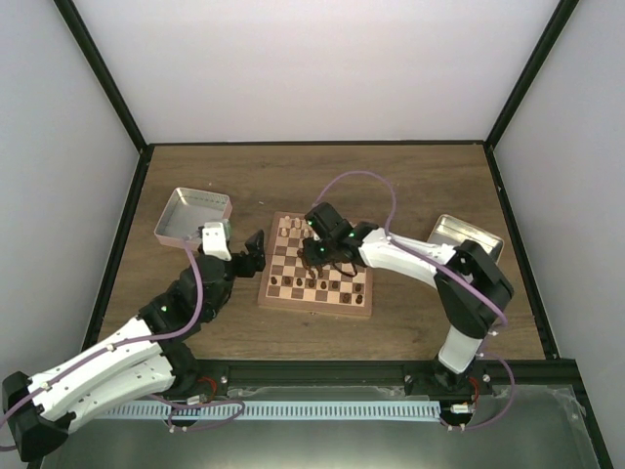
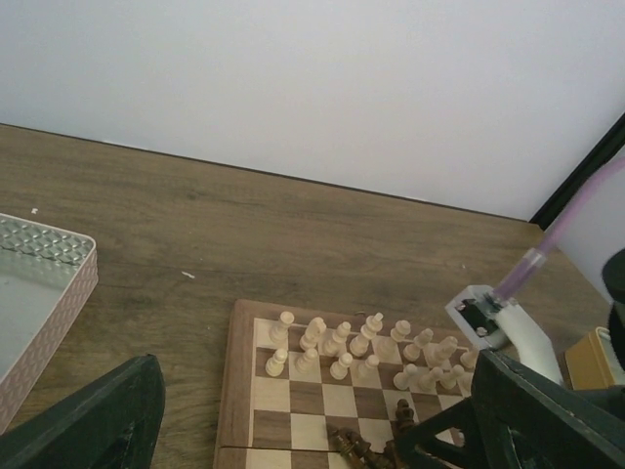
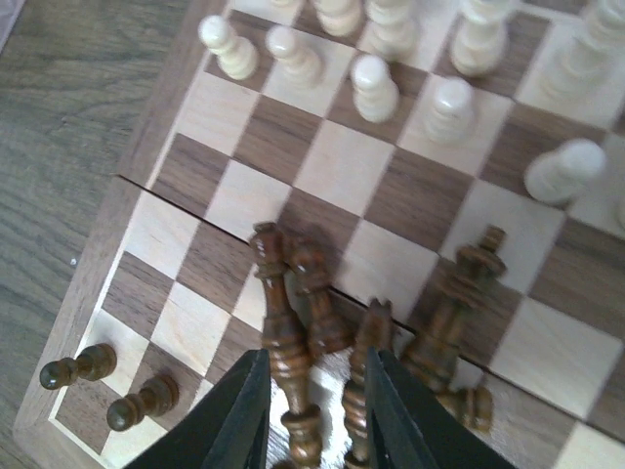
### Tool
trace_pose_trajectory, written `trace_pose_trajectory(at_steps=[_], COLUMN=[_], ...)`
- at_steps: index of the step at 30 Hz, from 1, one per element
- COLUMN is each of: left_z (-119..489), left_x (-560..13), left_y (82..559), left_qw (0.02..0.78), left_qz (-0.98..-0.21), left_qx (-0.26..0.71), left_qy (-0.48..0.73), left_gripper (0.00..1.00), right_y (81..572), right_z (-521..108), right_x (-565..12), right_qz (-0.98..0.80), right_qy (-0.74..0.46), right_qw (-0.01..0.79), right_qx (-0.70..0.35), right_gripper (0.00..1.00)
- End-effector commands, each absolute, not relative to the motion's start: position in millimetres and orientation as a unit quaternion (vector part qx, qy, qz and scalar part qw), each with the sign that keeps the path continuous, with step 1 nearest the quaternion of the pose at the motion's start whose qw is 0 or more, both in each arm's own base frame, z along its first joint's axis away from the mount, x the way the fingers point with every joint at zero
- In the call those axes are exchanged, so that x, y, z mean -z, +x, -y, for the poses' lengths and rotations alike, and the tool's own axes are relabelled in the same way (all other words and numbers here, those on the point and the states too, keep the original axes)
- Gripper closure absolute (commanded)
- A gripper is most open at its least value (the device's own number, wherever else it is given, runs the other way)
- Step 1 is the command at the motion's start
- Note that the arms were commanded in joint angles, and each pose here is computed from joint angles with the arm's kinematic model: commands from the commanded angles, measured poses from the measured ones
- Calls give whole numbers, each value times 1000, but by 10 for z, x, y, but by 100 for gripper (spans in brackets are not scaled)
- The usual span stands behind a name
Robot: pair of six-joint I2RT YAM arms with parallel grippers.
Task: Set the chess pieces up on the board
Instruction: Pick up the chess piece from the chessboard.
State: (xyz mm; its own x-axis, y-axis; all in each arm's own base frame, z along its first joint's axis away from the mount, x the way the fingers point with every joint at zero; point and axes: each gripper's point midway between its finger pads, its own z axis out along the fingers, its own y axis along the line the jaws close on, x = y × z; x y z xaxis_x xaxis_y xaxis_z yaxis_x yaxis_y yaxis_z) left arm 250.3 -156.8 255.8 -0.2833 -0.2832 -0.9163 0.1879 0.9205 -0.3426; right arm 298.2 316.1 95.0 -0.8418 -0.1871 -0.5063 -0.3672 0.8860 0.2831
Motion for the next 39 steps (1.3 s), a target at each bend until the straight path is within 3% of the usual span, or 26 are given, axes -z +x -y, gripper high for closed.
trace_pose_trajectory(at_steps=[1,30,39], left_z=[1457,1307,1355], left_x=[-2573,-2520,-2382], left_y=[2501,2444,2442], left_qw=[601,600,585], left_qz=[-773,-773,-782], left_qx=[193,189,199], left_qy=[-57,-79,-81], left_gripper=[13,14,14], right_y=[3010,3132,3225], right_z=[-3391,-3560,-3721], right_x=[-957,-475,-810], right_qz=[-935,-937,-913], right_qy=[-185,-245,-240], right_qw=[234,237,299], right_qx=[-193,-82,-137], right_gripper=[79,81,94])
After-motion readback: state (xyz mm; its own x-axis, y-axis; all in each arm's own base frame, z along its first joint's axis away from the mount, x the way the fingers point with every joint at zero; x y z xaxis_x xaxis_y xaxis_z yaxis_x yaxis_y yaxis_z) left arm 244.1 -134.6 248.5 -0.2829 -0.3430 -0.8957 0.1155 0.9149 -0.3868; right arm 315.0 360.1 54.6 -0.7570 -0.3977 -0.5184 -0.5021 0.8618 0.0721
